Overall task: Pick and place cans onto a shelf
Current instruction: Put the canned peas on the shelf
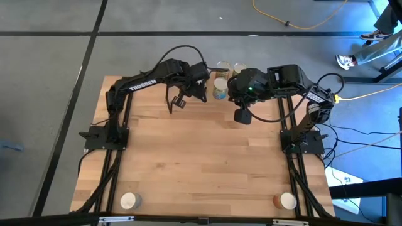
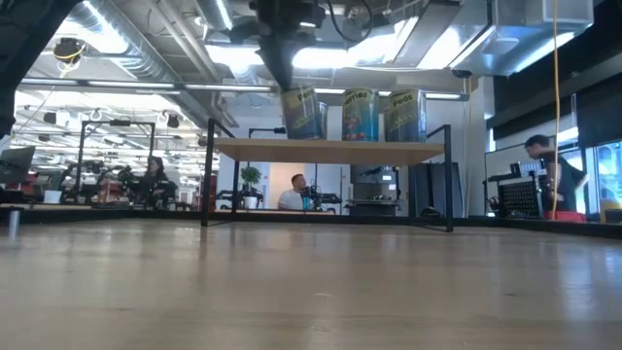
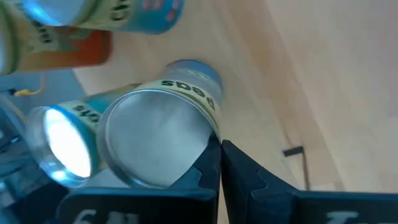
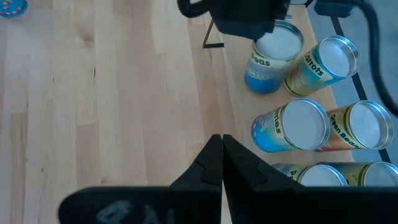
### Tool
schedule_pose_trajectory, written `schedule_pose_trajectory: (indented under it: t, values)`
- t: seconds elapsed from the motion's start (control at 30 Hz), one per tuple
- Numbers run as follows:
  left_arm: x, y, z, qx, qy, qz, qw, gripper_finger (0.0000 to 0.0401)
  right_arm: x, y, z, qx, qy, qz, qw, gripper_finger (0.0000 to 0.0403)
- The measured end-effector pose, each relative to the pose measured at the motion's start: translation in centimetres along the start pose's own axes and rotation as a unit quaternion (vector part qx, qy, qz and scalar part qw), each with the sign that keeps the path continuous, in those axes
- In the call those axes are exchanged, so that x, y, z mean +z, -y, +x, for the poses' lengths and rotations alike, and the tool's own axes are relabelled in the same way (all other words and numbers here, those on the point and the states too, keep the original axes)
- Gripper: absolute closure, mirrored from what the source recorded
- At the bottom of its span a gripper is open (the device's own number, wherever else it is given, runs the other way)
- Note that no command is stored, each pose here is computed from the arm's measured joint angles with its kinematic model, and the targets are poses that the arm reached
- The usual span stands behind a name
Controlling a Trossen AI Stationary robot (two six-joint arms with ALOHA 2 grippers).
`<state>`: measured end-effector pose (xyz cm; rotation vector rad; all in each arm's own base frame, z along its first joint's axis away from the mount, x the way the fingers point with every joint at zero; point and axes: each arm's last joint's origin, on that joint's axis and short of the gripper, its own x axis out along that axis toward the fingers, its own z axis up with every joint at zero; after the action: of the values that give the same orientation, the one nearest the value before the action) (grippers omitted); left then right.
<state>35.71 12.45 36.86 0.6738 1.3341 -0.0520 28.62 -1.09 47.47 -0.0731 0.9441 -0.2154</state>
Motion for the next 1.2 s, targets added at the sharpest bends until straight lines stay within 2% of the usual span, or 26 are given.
schedule_pose_trajectory:
  t: [0.13, 1.0, 1.2]
  values:
    - [0.1, 0.1, 0.0, 0.014, -0.012, 0.006, 1.000, 0.0401, 0.0, 0.0, 0.0, 0.000, 0.000, 0.000, 1.000, 0.0398]
    - [-0.1, 0.3, -0.7, 0.006, -0.010, 0.024, 1.000, 0.0401, 0.0, 0.0, 0.0, 0.000, 0.000, 0.000, 1.000, 0.0398]
    - [-0.4, -0.4, -1.8, 0.003, 0.023, 0.016, 1.000, 0.0401, 0.0, 0.0, 0.0, 0.000, 0.000, 0.000, 1.000, 0.0398]
